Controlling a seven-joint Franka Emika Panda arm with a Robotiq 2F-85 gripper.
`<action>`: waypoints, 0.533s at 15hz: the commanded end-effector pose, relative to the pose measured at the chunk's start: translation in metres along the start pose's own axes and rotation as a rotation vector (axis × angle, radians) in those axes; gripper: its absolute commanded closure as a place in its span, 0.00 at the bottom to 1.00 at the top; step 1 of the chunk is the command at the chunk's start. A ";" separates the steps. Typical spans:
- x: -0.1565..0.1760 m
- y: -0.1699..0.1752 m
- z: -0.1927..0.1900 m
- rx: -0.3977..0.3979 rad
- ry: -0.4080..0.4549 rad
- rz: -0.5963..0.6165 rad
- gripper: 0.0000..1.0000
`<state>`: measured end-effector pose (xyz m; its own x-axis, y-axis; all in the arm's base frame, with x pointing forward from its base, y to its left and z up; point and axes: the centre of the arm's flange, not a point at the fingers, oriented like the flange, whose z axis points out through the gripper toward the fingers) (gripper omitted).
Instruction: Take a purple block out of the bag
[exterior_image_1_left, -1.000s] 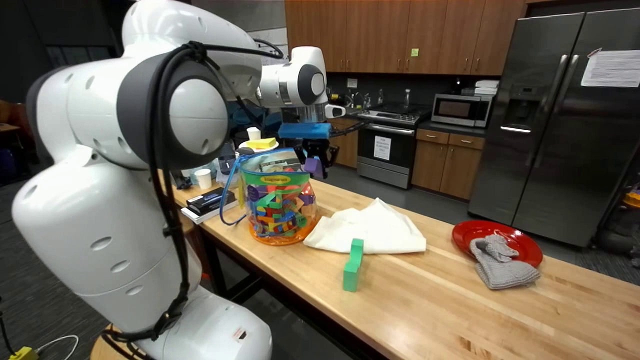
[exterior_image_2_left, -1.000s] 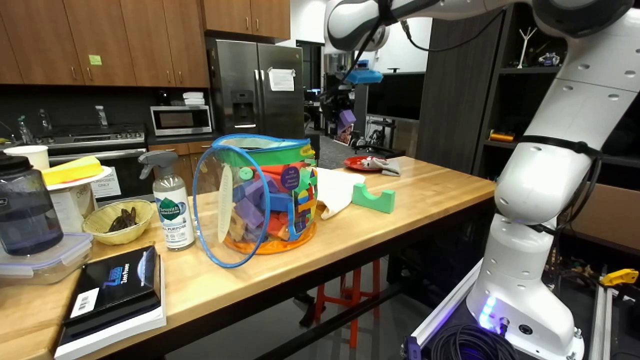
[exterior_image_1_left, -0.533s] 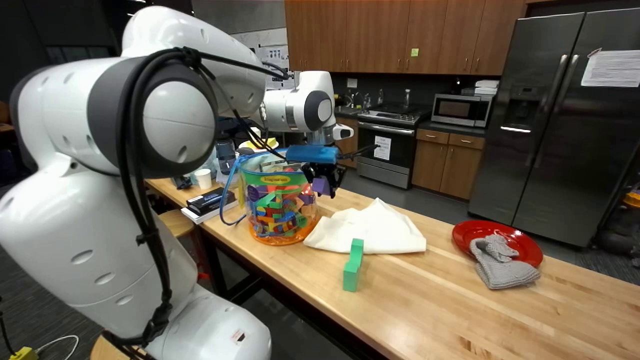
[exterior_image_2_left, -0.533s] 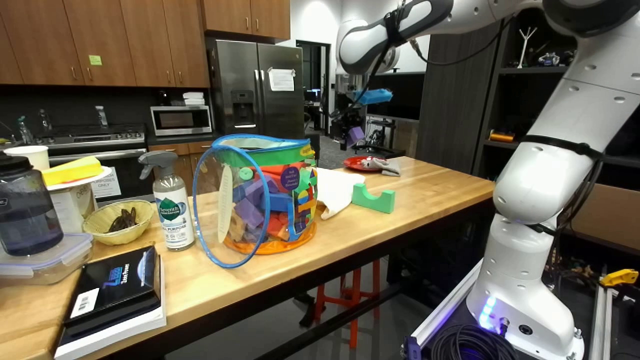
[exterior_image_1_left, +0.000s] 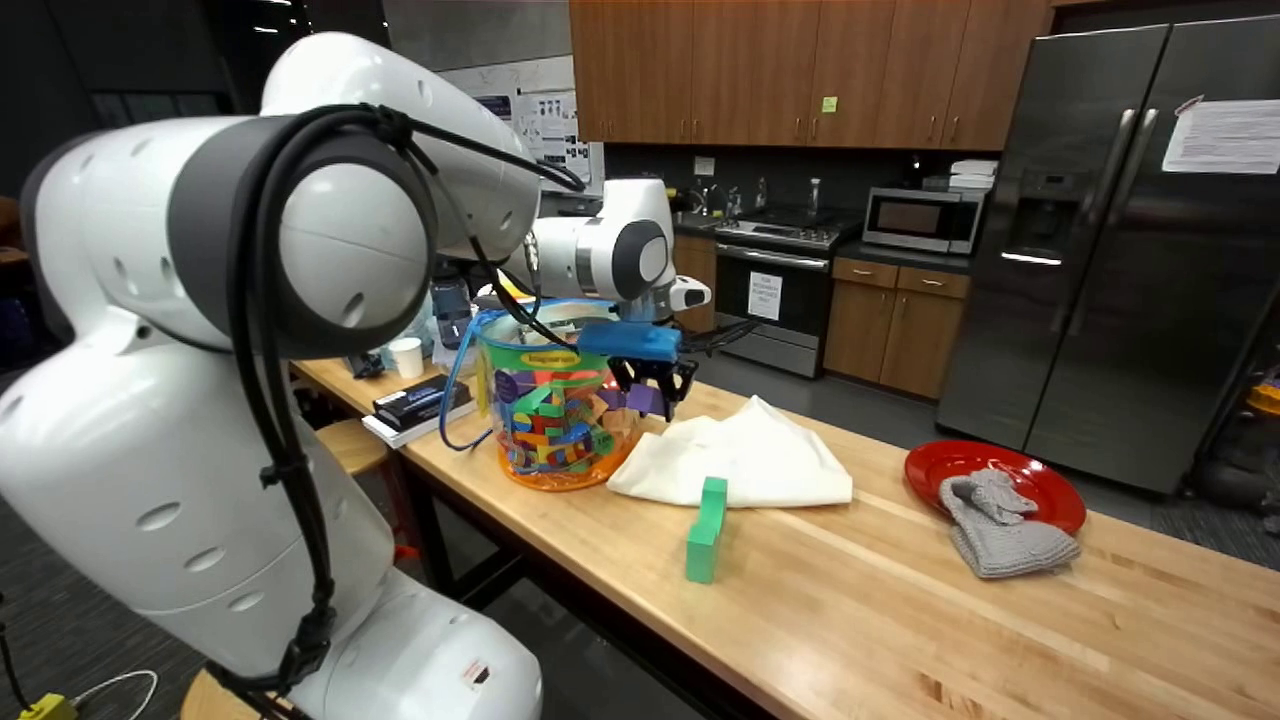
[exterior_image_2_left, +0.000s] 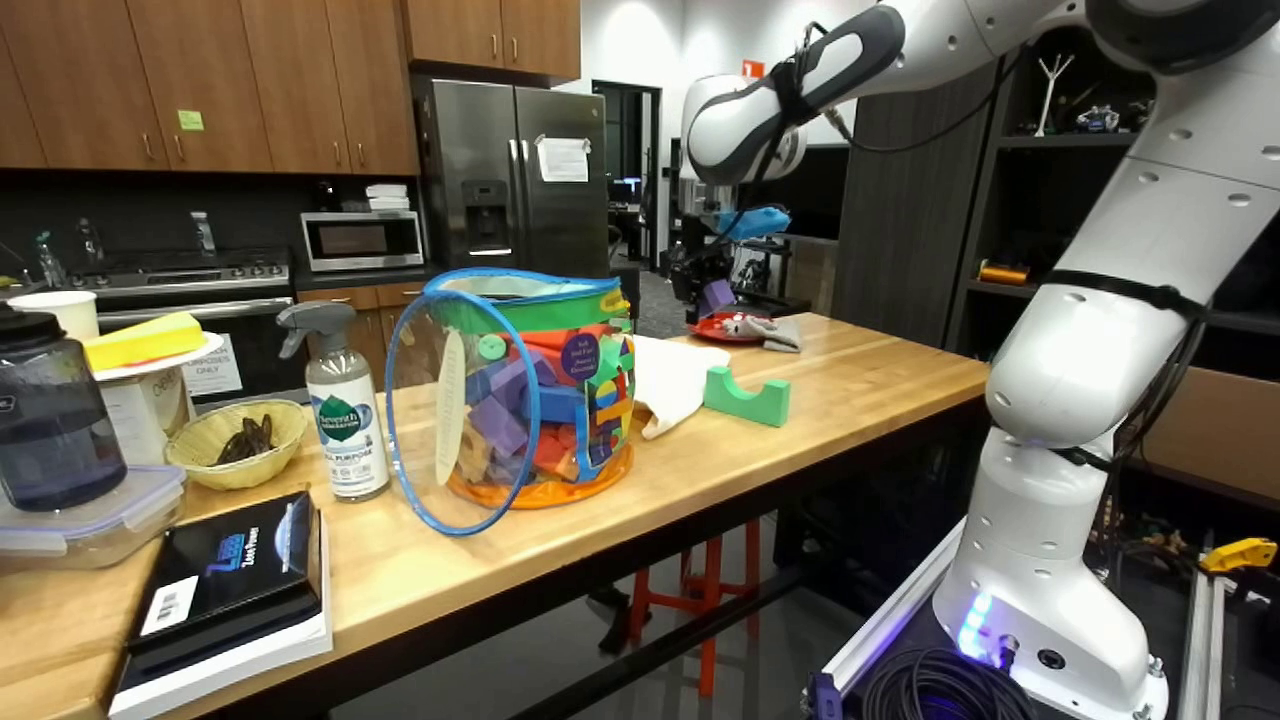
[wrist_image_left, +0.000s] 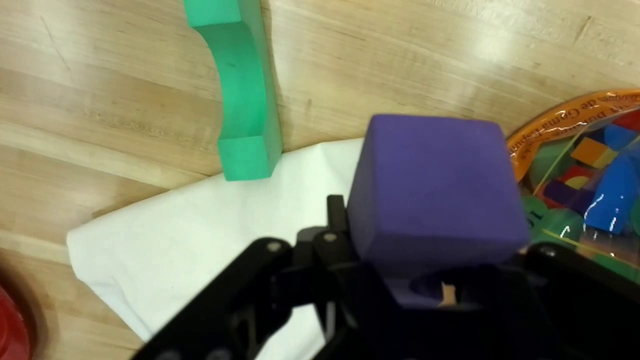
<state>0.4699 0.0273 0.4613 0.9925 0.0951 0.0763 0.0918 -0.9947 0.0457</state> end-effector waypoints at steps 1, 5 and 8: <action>-0.007 0.012 0.012 0.003 0.035 -0.024 0.84; -0.002 0.019 0.023 0.011 0.054 -0.043 0.84; 0.006 0.027 0.030 0.011 0.063 -0.051 0.84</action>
<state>0.4734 0.0125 0.4395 0.9844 0.1307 0.1181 0.1263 -0.9910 0.0437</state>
